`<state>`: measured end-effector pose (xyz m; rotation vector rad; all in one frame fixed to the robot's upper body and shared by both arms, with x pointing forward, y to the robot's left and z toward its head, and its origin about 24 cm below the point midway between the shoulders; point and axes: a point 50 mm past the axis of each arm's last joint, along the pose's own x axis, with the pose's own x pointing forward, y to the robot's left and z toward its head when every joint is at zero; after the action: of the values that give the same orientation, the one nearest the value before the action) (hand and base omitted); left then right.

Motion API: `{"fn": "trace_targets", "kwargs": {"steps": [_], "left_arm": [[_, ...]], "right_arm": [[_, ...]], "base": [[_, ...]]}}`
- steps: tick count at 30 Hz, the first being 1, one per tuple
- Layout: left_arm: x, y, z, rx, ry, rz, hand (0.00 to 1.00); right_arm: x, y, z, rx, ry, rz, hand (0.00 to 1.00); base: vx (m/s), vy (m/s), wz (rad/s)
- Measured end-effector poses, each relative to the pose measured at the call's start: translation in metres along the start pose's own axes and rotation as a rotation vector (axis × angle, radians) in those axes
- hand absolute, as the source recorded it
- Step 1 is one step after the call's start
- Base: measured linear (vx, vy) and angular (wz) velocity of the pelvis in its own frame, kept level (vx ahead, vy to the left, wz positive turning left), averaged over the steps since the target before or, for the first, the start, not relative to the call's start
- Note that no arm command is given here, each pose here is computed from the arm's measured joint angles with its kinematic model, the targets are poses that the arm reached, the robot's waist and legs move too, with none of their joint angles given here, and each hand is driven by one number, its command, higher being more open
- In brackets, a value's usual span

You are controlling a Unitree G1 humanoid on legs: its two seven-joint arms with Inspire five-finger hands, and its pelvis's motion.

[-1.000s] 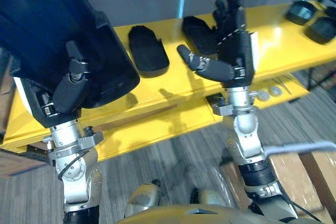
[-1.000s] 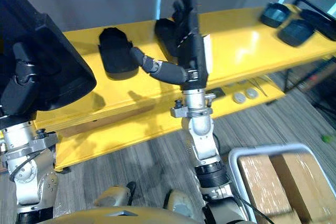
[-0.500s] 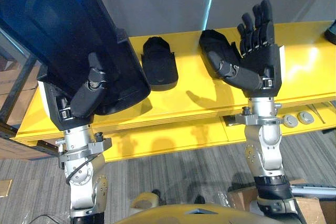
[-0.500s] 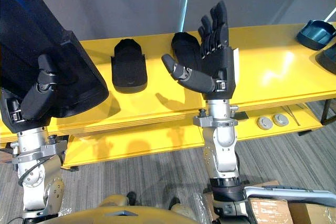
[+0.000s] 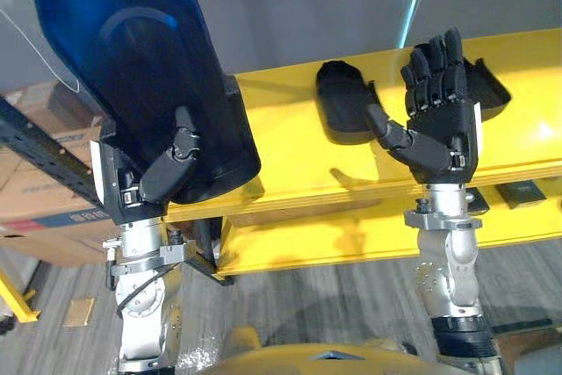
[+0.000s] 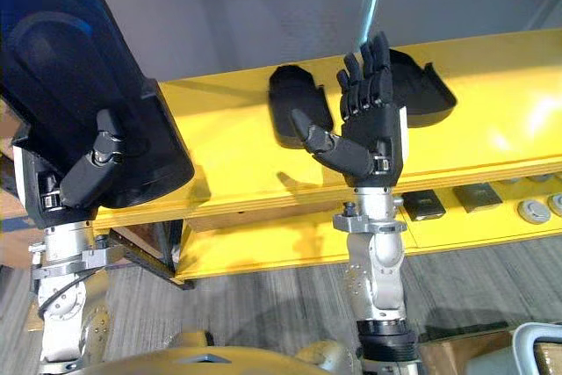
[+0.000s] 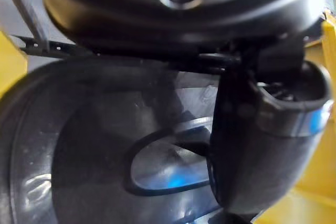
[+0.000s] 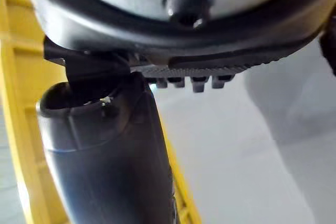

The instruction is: Walk over and take three plastic housings, then place them on the shelf

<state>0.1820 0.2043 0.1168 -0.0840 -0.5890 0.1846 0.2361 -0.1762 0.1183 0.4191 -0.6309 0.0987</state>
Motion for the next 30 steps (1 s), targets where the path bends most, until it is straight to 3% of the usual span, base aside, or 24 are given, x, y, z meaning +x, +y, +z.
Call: {"fn": "trace_targets", "kwargs": {"steps": [6, 10, 15, 22, 27, 30], "left_arm": [[0.001, 0.004, 0.000, -0.035, 0.019, -0.064, 0.00], [0.019, -0.021, -0.004, -0.051, 0.023, -0.139, 0.00], [0.016, -0.037, -0.019, 0.003, 0.125, -0.190, 0.00], [0.016, -0.033, -0.044, 0.063, 0.279, -0.233, 0.00], [0.033, -0.015, -0.086, 0.219, 0.429, -0.141, 0.00], [0.047, -0.010, -0.091, 0.244, 0.431, -0.104, 0.00]], "right_arm": [[-0.015, 0.012, -0.013, 0.059, 0.062, -0.015, 1.00], [-0.013, 0.001, -0.004, -0.029, 0.059, -0.006, 1.00], [-0.011, -0.009, 0.001, -0.082, 0.077, 0.008, 1.00], [-0.007, -0.008, 0.007, -0.109, 0.100, 0.088, 1.00], [-0.005, -0.007, 0.003, -0.102, 0.171, 0.180, 1.00], [-0.004, -0.003, 0.000, -0.103, 0.197, 0.229, 1.00]], "base": [[-0.02, 0.240, -0.27], [0.04, 0.046, 0.37], [0.02, -0.040, 0.31], [-0.05, -0.038, 0.02], [-0.07, -0.017, -0.09], [-0.03, -0.005, -0.11]]}}
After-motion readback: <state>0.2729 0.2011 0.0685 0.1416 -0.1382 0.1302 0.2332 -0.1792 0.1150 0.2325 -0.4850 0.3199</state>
